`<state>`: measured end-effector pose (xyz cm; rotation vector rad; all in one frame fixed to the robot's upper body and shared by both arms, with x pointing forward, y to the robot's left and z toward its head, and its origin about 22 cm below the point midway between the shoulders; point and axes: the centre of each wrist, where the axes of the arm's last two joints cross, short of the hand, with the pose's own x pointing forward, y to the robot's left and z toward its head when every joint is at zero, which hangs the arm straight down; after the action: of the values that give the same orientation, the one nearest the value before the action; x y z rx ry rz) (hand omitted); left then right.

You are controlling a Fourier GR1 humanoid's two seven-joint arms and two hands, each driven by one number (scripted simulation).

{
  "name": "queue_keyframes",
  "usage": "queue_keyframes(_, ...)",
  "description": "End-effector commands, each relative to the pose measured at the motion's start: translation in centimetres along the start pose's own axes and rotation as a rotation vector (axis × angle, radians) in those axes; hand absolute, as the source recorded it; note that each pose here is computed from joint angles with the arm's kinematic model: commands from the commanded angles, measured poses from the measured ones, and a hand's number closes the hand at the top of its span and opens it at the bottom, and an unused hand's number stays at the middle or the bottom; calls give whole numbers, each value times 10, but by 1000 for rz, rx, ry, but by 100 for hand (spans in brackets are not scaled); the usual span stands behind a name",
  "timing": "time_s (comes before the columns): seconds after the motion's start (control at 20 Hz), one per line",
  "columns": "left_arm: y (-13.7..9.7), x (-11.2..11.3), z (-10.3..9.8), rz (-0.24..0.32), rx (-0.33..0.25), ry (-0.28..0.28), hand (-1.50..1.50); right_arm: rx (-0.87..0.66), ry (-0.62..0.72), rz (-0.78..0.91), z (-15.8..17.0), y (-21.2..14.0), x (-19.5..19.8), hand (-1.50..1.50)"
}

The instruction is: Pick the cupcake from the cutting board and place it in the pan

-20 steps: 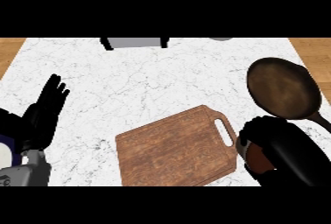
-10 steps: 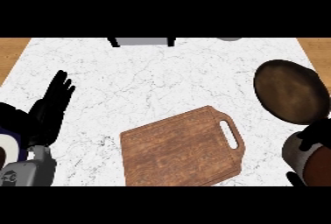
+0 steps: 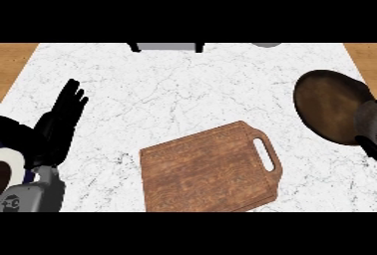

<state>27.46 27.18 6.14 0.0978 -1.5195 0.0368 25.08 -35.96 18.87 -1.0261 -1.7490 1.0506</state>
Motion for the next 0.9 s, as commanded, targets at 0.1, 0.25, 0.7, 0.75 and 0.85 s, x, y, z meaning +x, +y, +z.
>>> queue_keyframes(0.1, 3, 12, -1, 4, -9, -11, 0, -59, 84, -44, -23, 16, -70, 150)
queue_keyframes(0.25, -10, -9, -4, 14, -40, 9, 0, -51, 79, -71, -43, 11, -95, 150)
queue_keyframes(0.7, -15, -13, -12, 5, -38, -12, 0, 68, -21, -106, -53, 92, -129, 150)
queue_keyframes(0.75, -28, 8, -24, -14, -30, -21, 0, 69, -12, -100, -50, 99, -134, 150)
queue_keyframes(0.85, -13, 4, -13, -4, -31, -25, 0, 80, -28, -97, -58, 120, -126, 150)
